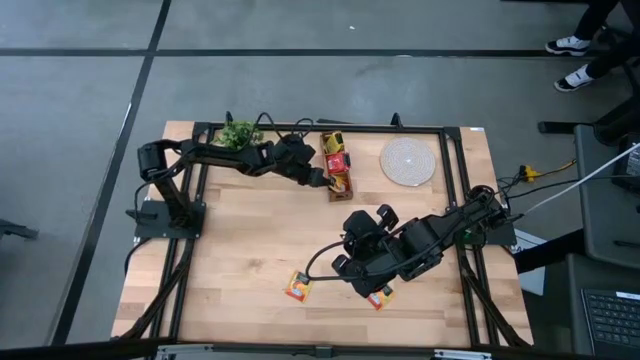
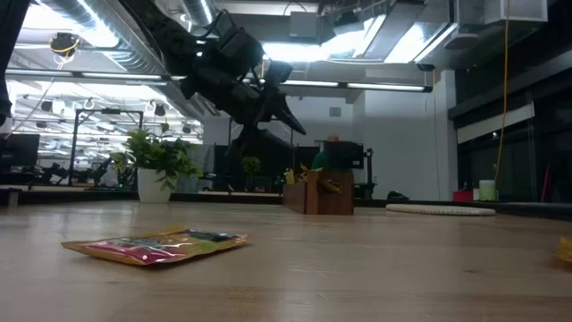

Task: Pick & Place Tea
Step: Adjust the orange tea bags in the wooden organizer

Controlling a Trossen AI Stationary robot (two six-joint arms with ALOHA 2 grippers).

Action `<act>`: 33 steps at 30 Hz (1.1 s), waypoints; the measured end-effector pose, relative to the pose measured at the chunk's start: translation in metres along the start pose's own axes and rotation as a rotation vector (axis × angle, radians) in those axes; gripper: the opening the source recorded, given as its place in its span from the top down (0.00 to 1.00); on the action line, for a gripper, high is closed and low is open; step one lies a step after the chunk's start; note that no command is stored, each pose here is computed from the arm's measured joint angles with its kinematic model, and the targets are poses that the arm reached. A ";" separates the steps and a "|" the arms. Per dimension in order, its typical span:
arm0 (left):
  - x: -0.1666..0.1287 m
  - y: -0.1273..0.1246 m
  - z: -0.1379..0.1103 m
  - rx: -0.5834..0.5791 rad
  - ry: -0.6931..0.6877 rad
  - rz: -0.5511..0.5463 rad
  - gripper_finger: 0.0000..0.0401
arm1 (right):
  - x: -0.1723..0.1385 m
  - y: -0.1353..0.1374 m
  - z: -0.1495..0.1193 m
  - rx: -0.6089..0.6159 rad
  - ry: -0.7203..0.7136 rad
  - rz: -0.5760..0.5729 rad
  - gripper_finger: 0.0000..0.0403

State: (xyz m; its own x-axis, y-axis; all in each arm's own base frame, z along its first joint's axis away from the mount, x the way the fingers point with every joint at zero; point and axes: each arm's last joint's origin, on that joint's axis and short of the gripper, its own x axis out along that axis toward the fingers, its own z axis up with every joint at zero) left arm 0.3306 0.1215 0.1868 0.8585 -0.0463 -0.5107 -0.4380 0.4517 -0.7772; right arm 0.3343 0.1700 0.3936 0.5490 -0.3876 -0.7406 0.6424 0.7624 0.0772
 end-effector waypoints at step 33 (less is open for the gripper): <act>0.011 0.006 0.003 -0.087 -0.019 0.134 0.64 | 0.000 0.000 0.000 -0.006 0.001 -0.002 0.80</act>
State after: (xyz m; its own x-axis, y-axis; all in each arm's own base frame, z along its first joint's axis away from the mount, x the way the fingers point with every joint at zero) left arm 0.3382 0.1262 0.1772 0.7957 0.0266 -0.6051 -0.5693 0.3740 -0.7321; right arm 0.3342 0.1699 0.3935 0.5474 -0.3885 -0.7412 0.6403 0.7648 0.0720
